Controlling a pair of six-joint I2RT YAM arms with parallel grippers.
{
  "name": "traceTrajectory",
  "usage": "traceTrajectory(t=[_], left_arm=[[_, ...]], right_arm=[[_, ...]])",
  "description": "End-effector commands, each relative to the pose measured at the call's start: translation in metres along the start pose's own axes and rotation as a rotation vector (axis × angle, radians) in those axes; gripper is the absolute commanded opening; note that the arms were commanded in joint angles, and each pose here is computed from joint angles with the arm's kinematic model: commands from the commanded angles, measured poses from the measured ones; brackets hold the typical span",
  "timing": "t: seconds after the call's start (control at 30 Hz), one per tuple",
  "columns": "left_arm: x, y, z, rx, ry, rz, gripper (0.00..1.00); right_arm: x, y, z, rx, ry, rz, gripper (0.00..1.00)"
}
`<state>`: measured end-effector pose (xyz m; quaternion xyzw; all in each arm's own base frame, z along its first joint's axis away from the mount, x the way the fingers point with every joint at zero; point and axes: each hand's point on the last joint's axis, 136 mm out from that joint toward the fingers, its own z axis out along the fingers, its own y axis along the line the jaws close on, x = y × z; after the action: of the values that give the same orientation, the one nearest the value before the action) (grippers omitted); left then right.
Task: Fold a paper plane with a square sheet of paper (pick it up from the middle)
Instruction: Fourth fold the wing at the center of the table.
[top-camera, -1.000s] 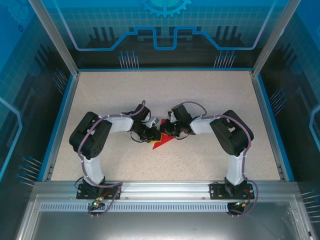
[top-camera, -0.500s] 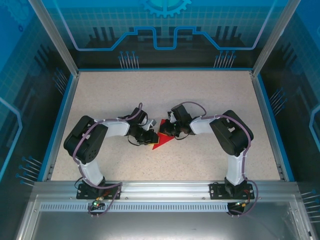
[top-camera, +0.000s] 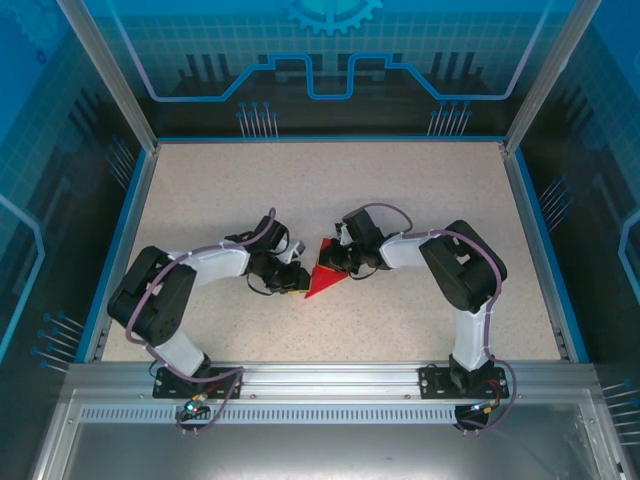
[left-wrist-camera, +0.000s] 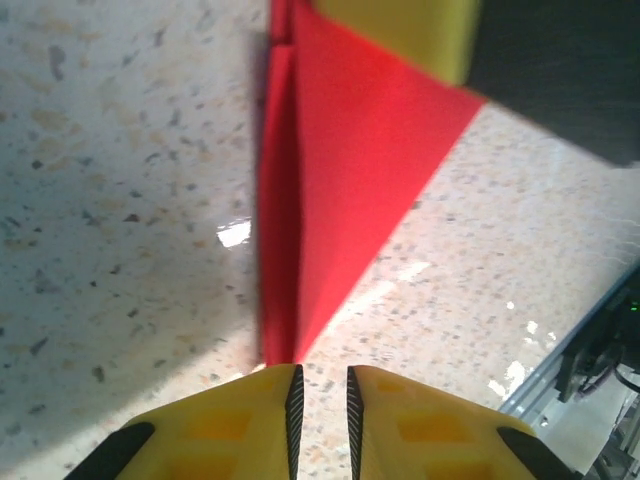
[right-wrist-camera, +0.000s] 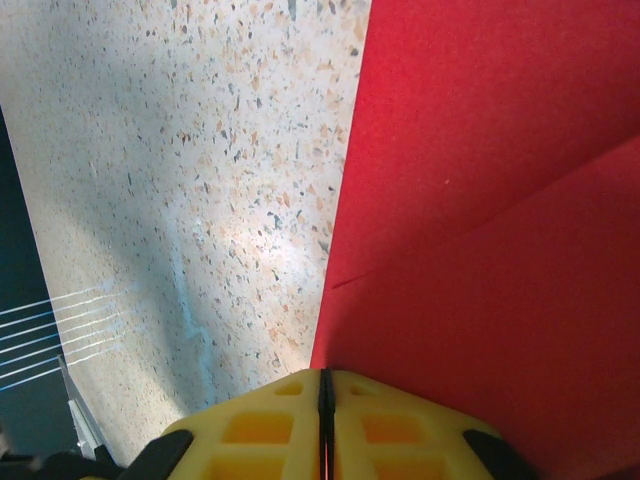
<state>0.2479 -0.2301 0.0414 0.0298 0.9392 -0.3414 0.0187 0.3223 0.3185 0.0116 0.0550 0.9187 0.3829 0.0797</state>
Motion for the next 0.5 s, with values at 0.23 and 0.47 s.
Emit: traceTrajectory(t=[0.23, 0.47], left_arm=[[-0.009, -0.038, 0.002, 0.168, 0.05, 0.027, 0.26], [-0.007, -0.014, 0.027, 0.114, 0.093, -0.028, 0.25]], right_arm=[[0.036, -0.063, 0.013, 0.201, 0.087, 0.072, 0.1], [0.037, -0.064, 0.013, 0.206, 0.09, 0.07, 0.11]])
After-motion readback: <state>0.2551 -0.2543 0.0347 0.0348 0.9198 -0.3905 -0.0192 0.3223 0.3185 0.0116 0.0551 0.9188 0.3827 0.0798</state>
